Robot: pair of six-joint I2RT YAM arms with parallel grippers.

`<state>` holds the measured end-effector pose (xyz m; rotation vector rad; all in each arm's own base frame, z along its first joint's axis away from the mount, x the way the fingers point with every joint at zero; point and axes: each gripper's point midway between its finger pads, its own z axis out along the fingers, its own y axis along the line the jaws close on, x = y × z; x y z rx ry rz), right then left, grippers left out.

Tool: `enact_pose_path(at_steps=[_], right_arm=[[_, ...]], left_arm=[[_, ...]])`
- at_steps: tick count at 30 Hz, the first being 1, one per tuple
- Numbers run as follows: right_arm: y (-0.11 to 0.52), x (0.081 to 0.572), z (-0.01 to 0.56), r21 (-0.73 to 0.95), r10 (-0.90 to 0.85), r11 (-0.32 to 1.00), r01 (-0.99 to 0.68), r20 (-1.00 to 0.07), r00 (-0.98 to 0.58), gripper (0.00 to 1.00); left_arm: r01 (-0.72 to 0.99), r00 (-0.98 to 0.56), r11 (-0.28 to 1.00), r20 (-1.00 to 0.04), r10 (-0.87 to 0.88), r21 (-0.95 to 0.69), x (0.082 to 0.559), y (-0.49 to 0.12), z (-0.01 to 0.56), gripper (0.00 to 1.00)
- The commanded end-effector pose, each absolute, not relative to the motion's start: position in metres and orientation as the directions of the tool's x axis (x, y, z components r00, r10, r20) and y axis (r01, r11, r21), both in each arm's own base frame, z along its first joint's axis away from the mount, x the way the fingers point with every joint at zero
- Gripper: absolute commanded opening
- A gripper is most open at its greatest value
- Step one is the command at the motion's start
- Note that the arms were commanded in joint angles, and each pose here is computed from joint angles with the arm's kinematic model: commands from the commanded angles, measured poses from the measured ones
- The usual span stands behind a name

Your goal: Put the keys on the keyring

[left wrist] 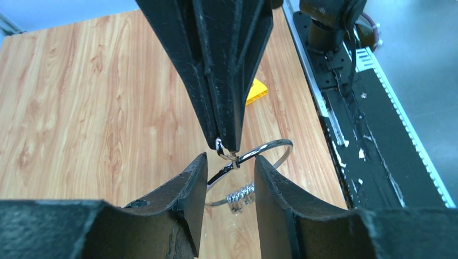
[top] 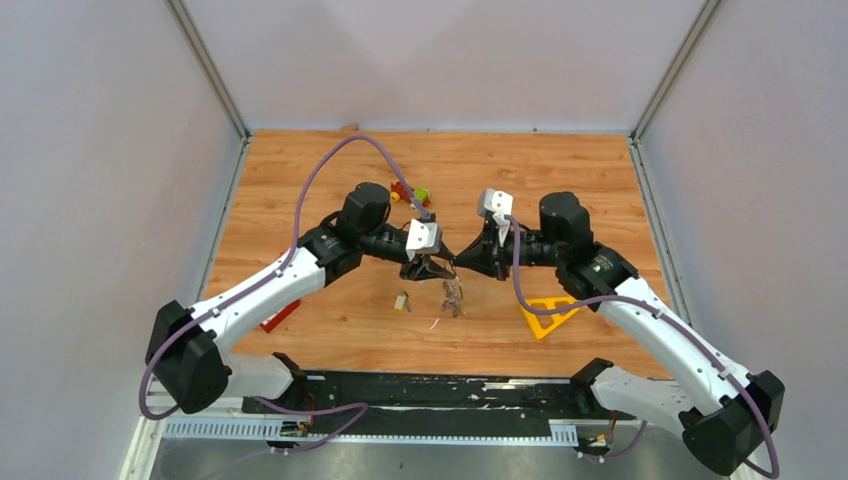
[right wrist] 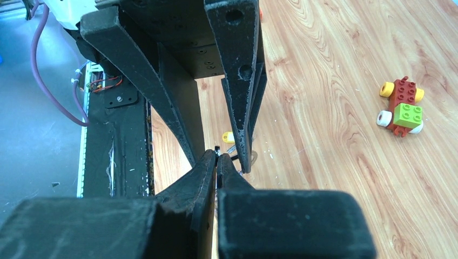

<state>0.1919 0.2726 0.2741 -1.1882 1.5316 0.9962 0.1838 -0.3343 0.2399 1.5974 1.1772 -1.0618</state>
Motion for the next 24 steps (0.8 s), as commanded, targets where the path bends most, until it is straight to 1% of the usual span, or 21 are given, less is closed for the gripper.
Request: enact_pose_path(at_steps=[1,6,15,24], right_arm=[[0.273,0.199,0.307,-0.009,-0.156,0.227,-0.974,-0.987,-0.027,0.00],[0.270,0.202,0.306,-0.012,-0.155,0.238,-0.971,-0.987,-0.026,0.00],[0.272,0.203,0.305,-0.003,-0.153,0.234,-0.972,-0.988,-0.034,0.00],[0.272,0.204,0.305,-0.001,-0.152,0.235,-0.972,-0.988,-0.035,0.00]], left_arm=[[0.980,0.185,-0.105,-0.968,0.170,0.168,0.192,-0.336,0.269,0.43],[0.980,0.192,-0.079,-0.969,0.158,0.181,0.196,-0.331,0.277,0.42],[0.983,0.166,-0.105,-0.977,0.133,0.153,0.192,-0.333,0.275,0.27],[0.982,0.139,-0.149,-0.981,0.136,0.118,0.186,-0.335,0.266,0.27]])
